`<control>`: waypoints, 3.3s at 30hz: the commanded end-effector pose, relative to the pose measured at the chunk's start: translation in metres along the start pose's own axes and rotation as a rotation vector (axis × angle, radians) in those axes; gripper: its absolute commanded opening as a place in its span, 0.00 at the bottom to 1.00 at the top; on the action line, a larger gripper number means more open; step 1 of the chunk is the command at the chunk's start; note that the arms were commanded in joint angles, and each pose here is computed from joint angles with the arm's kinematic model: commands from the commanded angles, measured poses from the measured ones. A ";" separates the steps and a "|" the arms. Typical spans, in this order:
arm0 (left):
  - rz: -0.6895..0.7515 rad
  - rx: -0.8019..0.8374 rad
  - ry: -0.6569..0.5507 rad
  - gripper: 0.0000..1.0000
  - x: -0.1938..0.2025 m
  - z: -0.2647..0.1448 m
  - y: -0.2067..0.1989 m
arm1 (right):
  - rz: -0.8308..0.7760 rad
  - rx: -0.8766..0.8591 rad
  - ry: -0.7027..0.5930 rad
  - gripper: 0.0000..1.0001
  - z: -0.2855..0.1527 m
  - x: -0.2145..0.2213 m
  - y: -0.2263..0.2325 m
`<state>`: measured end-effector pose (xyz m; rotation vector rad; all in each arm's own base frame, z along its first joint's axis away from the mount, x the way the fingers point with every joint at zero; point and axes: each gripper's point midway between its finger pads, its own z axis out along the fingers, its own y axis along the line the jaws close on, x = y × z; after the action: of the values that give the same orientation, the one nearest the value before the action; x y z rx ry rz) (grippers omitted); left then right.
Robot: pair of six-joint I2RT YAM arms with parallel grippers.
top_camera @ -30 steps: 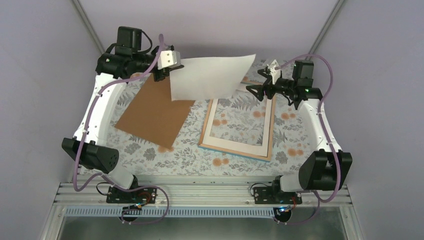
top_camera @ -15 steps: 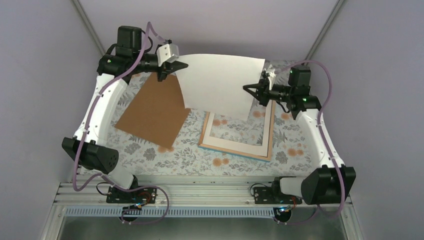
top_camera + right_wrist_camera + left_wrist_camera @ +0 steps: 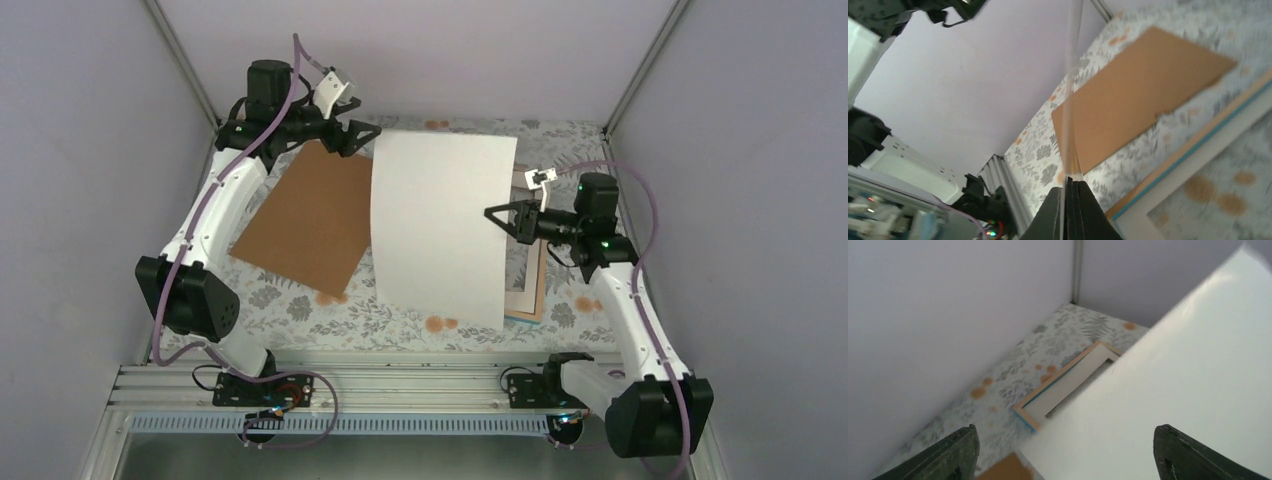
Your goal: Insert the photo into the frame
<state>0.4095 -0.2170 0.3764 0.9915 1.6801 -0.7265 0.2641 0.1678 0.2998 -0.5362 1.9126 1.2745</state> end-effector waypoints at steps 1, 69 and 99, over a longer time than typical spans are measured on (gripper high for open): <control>-0.140 -0.196 0.002 0.88 0.012 0.002 0.043 | 0.278 -0.017 -0.009 0.04 0.006 0.010 -0.024; -1.176 0.318 0.344 0.28 0.296 0.150 -0.047 | 0.685 0.368 -0.011 0.04 -0.014 0.081 -0.267; -0.885 0.186 0.309 0.02 0.250 0.198 0.024 | 0.532 0.434 -0.031 0.04 -0.021 0.058 -0.276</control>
<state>0.4692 -0.3000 0.0856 0.3726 2.3563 -1.4767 0.4000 0.0468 0.0841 0.3180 2.3383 1.2015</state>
